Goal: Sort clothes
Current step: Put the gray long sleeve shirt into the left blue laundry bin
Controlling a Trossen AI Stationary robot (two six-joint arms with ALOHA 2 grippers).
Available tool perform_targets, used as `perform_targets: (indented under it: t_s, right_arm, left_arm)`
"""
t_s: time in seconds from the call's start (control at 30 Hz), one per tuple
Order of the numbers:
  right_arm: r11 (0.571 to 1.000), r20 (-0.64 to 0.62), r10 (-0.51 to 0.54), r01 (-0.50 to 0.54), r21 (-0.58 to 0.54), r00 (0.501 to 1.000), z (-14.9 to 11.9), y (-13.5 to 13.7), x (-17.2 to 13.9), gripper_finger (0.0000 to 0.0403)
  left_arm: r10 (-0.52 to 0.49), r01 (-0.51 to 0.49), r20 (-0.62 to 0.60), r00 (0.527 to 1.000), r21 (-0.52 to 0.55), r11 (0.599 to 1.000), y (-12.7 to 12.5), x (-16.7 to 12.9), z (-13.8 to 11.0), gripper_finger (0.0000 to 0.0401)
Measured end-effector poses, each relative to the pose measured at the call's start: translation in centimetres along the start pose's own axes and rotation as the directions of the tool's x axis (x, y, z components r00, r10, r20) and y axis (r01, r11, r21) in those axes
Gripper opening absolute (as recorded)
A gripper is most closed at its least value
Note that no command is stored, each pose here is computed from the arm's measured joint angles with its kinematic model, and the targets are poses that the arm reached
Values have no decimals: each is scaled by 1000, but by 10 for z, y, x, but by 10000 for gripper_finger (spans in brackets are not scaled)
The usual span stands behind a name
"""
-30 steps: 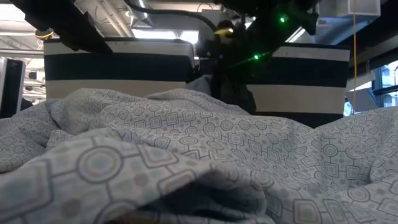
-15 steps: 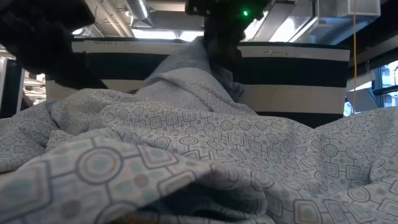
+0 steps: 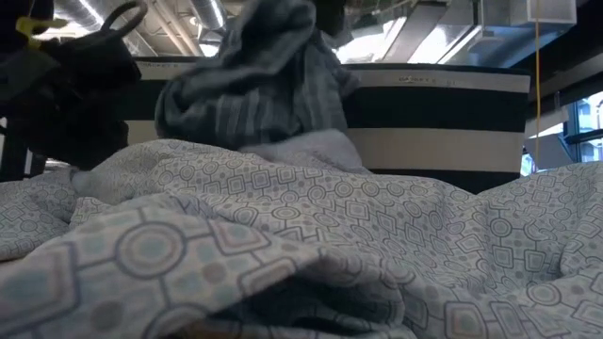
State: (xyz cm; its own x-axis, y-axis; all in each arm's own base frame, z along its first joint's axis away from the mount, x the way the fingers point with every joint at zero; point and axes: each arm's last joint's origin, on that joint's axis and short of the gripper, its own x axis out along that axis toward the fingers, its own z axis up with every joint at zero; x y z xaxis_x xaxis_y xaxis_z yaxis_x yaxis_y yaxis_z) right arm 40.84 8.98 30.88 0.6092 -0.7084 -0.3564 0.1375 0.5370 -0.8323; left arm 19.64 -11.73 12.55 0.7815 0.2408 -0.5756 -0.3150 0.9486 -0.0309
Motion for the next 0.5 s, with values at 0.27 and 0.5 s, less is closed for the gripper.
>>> perform_targets:
  t_s: [0.27,0.5]
  right_arm:
    - [998,80,-40,36,51,996,26,-46,-17,43]
    - [988,163,-67,43,150,984,37,-103,-18,43]
  left_arm:
    - [-16,17,26,1000,-13,1000,-3,2,1,170]
    - [-19,19,40,999,9,1000,-4,2,3,170]
